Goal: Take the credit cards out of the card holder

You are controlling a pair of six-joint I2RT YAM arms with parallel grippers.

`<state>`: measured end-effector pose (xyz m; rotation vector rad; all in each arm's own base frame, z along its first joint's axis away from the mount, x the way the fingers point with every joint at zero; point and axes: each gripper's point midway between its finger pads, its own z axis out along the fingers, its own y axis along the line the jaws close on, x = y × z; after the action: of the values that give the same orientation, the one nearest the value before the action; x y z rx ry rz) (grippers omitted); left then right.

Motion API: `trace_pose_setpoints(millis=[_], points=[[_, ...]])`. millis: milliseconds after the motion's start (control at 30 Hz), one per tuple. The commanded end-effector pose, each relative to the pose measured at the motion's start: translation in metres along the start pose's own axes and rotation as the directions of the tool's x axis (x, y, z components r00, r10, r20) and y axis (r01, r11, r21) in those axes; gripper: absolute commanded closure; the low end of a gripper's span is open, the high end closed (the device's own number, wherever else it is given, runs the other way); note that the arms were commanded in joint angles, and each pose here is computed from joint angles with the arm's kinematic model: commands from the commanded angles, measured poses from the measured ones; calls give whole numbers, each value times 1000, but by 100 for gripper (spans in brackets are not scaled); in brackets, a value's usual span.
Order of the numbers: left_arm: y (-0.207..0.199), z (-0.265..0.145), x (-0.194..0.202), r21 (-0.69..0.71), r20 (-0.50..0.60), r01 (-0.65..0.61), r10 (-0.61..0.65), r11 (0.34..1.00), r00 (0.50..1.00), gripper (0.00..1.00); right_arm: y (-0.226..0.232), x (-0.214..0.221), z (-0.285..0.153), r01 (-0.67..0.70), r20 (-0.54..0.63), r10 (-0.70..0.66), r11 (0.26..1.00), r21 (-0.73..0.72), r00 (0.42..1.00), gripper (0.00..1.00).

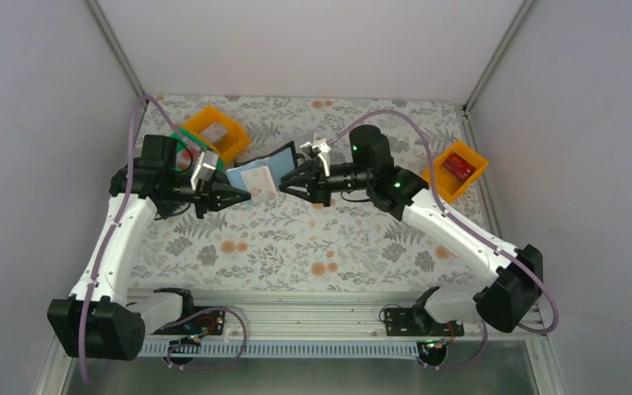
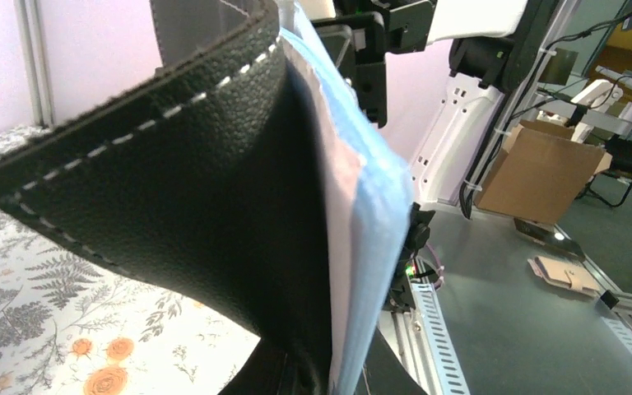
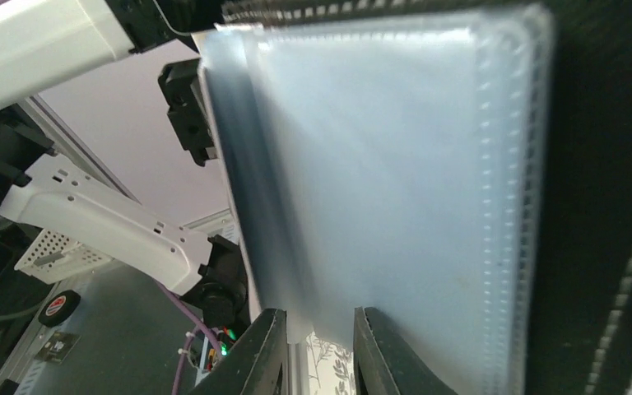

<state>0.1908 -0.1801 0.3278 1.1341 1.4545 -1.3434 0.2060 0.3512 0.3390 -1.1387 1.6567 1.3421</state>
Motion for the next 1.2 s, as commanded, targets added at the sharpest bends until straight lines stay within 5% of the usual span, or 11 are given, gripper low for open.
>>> trace_pose_setpoints(millis=[0,200,433,933,1067,1167], points=[[-13,-3,-13,41,64,-97,95,994,993,98,14,-12,9,66,23,-64,996,-56,998,77],[-12,-3,-13,43,69,-93,90,995,994,98,25,-7,14,103,-2,-104,988,-115,995,80],[-13,-3,-12,48,75,-99,95,994,993,98,19,-13,-7,157,5,-157,987,-8,988,81],[-13,-3,-11,45,75,-103,99,994,992,98,31,-7,16,123,-10,-127,976,-178,992,68],[-12,-3,-10,46,77,-103,99,994,992,98,31,-5,16,135,-12,-139,976,-173,990,92],[-12,-3,-10,49,80,-100,96,994,992,98,35,-6,13,153,4,-155,972,-177,988,96]])
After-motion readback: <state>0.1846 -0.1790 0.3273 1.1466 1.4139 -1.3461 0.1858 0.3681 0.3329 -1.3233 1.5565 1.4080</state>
